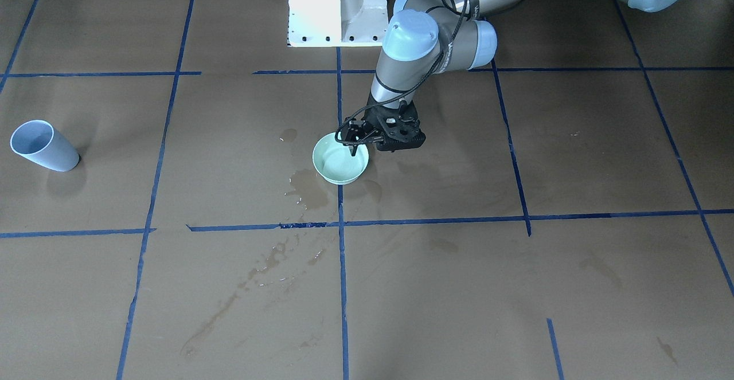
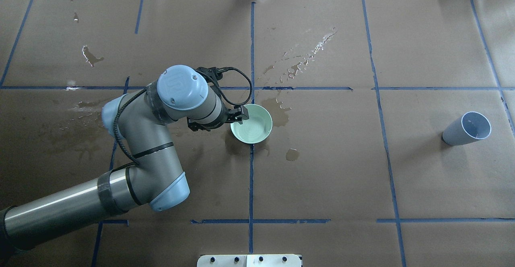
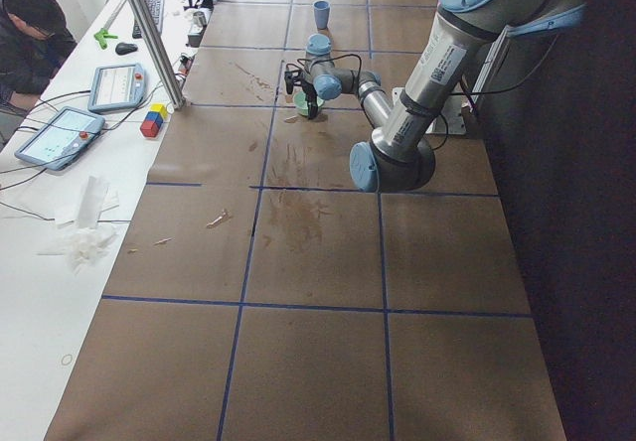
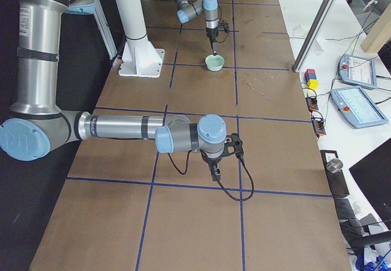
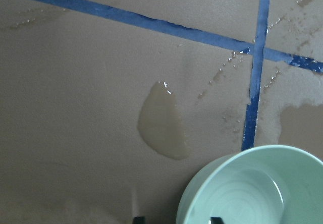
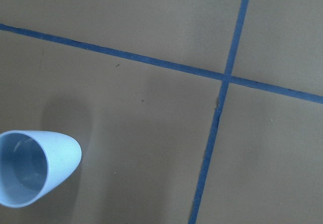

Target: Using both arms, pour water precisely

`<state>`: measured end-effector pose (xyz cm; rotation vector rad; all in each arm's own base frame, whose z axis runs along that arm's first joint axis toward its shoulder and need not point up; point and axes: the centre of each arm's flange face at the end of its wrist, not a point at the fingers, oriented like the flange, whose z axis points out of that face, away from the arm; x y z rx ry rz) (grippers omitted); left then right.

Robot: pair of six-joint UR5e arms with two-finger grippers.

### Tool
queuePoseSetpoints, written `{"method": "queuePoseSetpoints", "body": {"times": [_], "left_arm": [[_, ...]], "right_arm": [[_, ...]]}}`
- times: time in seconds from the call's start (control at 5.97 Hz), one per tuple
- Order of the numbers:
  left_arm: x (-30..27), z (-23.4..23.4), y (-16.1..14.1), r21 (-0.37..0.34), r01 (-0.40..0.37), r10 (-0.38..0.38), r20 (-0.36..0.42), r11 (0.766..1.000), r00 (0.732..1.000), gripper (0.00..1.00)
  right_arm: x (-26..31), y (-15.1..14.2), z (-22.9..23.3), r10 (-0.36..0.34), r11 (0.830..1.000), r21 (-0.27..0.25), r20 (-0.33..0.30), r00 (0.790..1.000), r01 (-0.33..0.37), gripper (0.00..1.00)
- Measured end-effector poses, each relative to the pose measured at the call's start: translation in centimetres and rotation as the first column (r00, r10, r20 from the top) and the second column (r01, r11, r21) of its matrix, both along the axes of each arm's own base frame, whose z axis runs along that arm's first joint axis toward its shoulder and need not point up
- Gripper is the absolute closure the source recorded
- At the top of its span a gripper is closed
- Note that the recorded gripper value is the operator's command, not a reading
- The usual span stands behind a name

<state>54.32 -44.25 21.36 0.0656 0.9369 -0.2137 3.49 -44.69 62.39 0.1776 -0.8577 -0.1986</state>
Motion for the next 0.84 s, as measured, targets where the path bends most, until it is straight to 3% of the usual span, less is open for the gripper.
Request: {"method": "queuePoseSetpoints", "body": {"times": [0.33, 0.67, 0.84], "left_arm": [[-8.6, -0.2, 1.4, 0.079, -0.074, 0.065, 0.111, 0.994, 0.992, 0.0], [-12.5, 2.7, 1.1, 0.095, -0.105, 0.091, 0.137, 0.99, 0.986, 0.0], [-13.2, 4.2, 1.3, 0.098, -0.111, 0.098, 0.126, 0.989, 0.987, 0.0]], "right_arm": [[-1.1, -1.0, -1.4, -0.012, 0.998, 0.056, 0.016, 1.0, 0.011, 0.0], [-3.5, -2.2, -3.8, -0.043, 0.995, 0.091, 0.016, 0.999, 0.041, 0.0], [-4.9, -2.0, -6.6, -0.016, 0.997, 0.081, 0.023, 1.0, 0.014, 0.0]]}}
